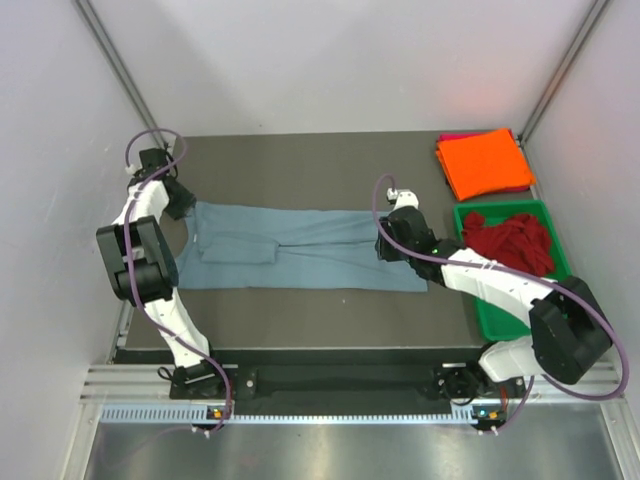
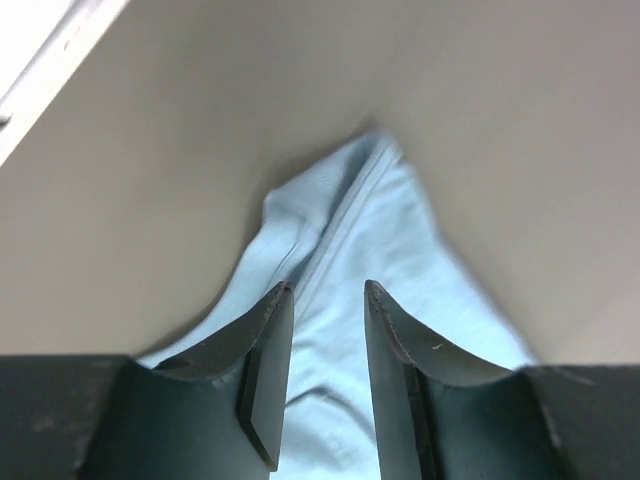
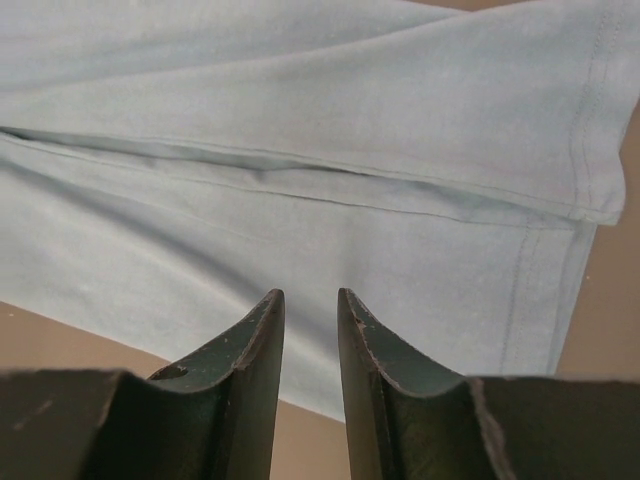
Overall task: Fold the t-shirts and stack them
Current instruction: Fold the tshirt
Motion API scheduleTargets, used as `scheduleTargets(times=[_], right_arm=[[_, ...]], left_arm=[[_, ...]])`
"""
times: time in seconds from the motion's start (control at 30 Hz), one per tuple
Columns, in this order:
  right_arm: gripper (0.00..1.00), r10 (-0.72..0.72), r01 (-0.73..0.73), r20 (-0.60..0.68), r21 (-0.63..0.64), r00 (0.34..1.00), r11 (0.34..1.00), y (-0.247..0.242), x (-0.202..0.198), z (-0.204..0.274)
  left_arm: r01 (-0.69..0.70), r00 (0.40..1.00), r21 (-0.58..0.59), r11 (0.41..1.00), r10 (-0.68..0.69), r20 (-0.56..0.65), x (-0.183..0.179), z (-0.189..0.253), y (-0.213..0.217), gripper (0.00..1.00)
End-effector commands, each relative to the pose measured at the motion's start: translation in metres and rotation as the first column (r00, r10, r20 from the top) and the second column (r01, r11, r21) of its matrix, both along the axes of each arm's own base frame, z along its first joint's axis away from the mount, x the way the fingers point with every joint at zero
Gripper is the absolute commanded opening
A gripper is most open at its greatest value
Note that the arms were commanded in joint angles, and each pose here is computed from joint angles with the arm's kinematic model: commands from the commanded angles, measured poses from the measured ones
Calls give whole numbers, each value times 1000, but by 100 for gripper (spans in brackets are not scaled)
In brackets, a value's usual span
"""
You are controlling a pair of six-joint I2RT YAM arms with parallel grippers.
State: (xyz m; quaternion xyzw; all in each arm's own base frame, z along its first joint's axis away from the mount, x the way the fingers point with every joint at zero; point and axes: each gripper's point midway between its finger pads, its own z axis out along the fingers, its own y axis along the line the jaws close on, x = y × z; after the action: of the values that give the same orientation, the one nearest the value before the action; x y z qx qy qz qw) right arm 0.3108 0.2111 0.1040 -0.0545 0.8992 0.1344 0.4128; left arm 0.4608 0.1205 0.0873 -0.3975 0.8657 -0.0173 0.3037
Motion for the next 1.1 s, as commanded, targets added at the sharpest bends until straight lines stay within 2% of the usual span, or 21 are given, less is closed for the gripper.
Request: scheduleTargets(times=[0.0, 0.3, 0.37, 0.57, 0.6, 0.7, 0.73, 0.8, 0.83, 0.9, 1.03, 1.07], right_arm=[[29, -3, 0, 47, 76, 999, 997, 4, 2, 20], [29, 3, -15, 93, 129, 996, 991, 8, 3, 33], [29, 4, -17, 97, 136, 995, 991, 8, 3, 34], [30, 5, -19, 106, 133, 994, 991, 9, 4, 36], [29, 4, -19, 105, 134, 994, 991, 9, 4, 35], [30, 0, -14, 107, 129, 994, 992, 7, 4, 35], [30, -3, -10, 104, 128, 995, 992, 6, 4, 34], [29, -10, -2, 103, 122, 995, 993, 4, 4, 33], [29, -13, 1, 106, 117, 994, 993, 3, 5, 34], [30, -26, 14, 110, 108, 994, 994, 0, 7, 35], [29, -65, 54, 121, 93, 990, 994, -10, 13, 37], [30, -79, 68, 127, 94, 989, 993, -12, 15, 38]], left_arm=[[10, 999, 40, 999, -11, 33, -10, 9, 5, 40], [85, 990, -6, 996, -85, -112, -32, -39, 12, 44], [132, 985, -60, 989, -138, -106, -28, -44, 2, 44], [119, 976, -74, 990, -130, -174, -32, -74, 4, 42], [115, 975, -71, 991, -127, -182, -32, -77, 5, 40], [91, 973, -63, 994, -102, -209, -29, -87, 10, 21], [86, 976, -60, 994, -96, -198, -23, -86, 13, 10], [75, 977, -73, 994, -88, -193, -17, -92, 12, 3], [76, 982, -77, 994, -88, -168, -6, -87, 13, 0], [93, 984, -113, 989, -108, -138, 6, -91, 8, 0], [111, 993, -110, 988, -115, -28, 51, -77, 9, 0], [97, 994, -123, 988, -101, -33, 58, -88, 8, 0]])
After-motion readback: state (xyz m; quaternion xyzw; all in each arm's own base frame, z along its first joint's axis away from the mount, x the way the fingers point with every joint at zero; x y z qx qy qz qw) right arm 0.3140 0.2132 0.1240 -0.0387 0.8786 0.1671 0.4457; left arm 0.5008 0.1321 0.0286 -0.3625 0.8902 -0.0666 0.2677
